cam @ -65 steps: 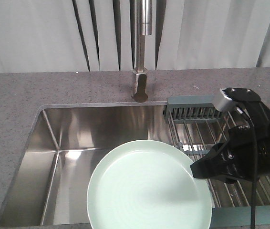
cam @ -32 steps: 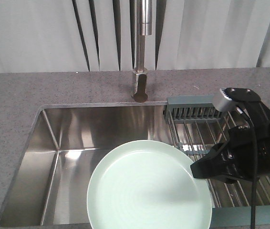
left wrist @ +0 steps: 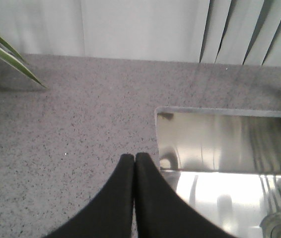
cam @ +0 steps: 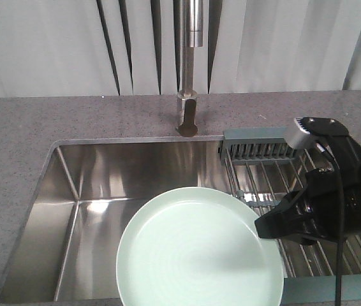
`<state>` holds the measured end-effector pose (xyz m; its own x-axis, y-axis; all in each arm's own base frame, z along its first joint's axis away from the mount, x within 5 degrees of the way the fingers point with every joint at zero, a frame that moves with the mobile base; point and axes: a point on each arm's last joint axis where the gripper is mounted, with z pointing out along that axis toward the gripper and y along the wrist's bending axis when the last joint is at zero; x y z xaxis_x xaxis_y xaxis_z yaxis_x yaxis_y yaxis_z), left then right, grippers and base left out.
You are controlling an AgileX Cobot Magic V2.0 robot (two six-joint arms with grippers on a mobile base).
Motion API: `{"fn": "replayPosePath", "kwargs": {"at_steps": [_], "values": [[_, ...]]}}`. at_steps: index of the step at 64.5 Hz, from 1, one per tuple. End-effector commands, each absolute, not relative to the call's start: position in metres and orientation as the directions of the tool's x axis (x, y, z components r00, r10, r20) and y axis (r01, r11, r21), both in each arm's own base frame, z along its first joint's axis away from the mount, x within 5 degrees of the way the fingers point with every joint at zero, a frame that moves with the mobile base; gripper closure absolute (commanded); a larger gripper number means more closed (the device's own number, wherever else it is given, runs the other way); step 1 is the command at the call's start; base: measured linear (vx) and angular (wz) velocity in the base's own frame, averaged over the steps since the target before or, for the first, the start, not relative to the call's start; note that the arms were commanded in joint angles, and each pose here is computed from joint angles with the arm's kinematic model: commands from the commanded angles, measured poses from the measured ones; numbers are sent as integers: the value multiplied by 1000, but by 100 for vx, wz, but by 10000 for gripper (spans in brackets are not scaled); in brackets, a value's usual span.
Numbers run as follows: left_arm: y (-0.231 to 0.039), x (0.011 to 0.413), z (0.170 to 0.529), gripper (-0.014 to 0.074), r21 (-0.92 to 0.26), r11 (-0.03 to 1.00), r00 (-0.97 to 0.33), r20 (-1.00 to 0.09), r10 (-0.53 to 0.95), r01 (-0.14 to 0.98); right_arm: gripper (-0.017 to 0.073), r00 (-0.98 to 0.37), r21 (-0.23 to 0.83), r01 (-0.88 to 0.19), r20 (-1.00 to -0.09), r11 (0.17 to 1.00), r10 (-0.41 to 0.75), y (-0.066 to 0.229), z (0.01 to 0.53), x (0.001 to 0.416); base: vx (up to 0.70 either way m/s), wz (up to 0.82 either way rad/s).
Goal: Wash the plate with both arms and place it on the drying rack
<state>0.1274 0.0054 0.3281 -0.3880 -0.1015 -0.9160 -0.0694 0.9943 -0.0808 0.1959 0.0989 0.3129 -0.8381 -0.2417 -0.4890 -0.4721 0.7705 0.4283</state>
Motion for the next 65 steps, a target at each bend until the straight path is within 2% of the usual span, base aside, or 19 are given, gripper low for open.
{"fn": "replayPosePath", "kwargs": {"at_steps": [1, 8, 17, 25, 33, 42, 54, 65], "values": [[6, 142, 337, 600, -84, 994, -340, -935, -101, -64, 564, -809, 438, -486, -553, 756, -200, 100, 328, 196, 0, 0], [6, 152, 331, 591, -93, 993, -379, -918, -114, -72, 564, -809, 438, -486, -553, 756, -200, 100, 328, 196, 0, 0], [7, 169, 332, 510, -48, 997, -464, -883, -68, -55, 564, -809, 438, -486, -553, 756, -200, 100, 328, 196, 0, 0], [8, 187, 338, 379, -8, 999, -532, -846, -23, -31, 564, -809, 438, -486, -553, 756, -200, 100, 328, 196, 0, 0], [8, 204, 343, 211, 13, 1000, -569, -822, 3, -13, 564, -809, 438, -486, -553, 756, -200, 100, 328, 196, 0, 0], [6, 224, 347, 90, 23, 998, -621, -782, 50, 52, 564, -809, 438, -486, -553, 756, -200, 100, 328, 196, 0, 0], [-8, 249, 353, 69, 2, 967, -617, -770, 164, 254, 564, -809, 438, -486, -553, 756, -200, 100, 328, 196, 0, 0], [-23, 273, 356, 77, -21, 897, -538, -806, 245, 441, 564, -809, 438, -486, -553, 756, -200, 100, 328, 196, 0, 0]]}}
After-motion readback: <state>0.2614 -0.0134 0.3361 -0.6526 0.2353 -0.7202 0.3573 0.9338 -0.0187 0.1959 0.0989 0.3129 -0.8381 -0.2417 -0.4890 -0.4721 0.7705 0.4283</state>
